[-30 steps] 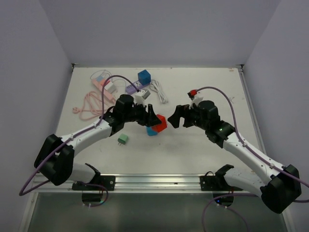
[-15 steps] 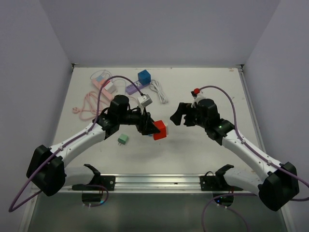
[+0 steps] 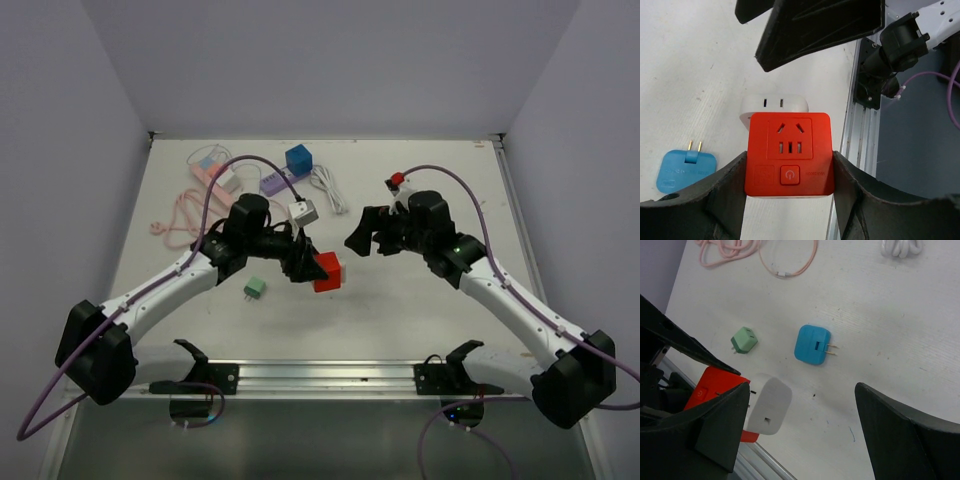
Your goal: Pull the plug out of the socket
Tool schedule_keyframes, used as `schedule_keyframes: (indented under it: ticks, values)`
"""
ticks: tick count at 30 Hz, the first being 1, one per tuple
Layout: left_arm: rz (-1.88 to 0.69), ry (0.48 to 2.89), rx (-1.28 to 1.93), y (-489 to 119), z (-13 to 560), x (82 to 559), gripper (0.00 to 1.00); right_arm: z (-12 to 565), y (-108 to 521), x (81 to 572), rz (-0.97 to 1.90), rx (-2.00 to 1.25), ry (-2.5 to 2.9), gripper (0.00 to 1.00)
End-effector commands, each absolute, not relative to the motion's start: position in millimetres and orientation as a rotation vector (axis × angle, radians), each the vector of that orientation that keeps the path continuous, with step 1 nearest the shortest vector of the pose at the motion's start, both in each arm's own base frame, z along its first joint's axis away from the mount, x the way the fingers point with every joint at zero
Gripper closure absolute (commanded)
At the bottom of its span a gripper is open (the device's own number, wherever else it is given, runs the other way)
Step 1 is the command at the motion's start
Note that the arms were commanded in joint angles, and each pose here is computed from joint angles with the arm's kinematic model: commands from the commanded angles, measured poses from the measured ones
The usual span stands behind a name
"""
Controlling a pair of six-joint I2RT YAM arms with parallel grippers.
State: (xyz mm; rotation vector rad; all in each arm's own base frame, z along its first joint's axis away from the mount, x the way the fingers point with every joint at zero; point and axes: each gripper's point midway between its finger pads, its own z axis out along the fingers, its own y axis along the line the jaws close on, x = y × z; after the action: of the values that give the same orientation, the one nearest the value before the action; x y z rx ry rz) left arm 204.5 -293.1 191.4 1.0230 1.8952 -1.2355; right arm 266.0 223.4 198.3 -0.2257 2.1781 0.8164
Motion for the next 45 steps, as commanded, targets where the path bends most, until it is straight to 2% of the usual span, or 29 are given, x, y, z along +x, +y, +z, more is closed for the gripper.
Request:
schedule_keyframes:
  ticks: [1,6,19,45]
  values:
    - [-1.146,1.75,1.153,-293.8,213.8,213.6,1.0,224.3,233.9,267.2,0.856,-0.282,2.187,0.1]
    - [-0.998,1.706,1.205,-295.5,218.8,226.3,1.0,229.5,238.0,268.5,0.848,-0.277,2.275,0.09]
    - [-0.879,1.633,1.308,-320.5,236.9,215.4,1.0,203.0,244.8,283.7,0.645,-0.218,2.416,0.1]
    - [-0.602,1.737,1.136,-292.0,222.5,249.1,1.0,165.8,208.1,270.1,0.42,-0.16,2.537,0.1]
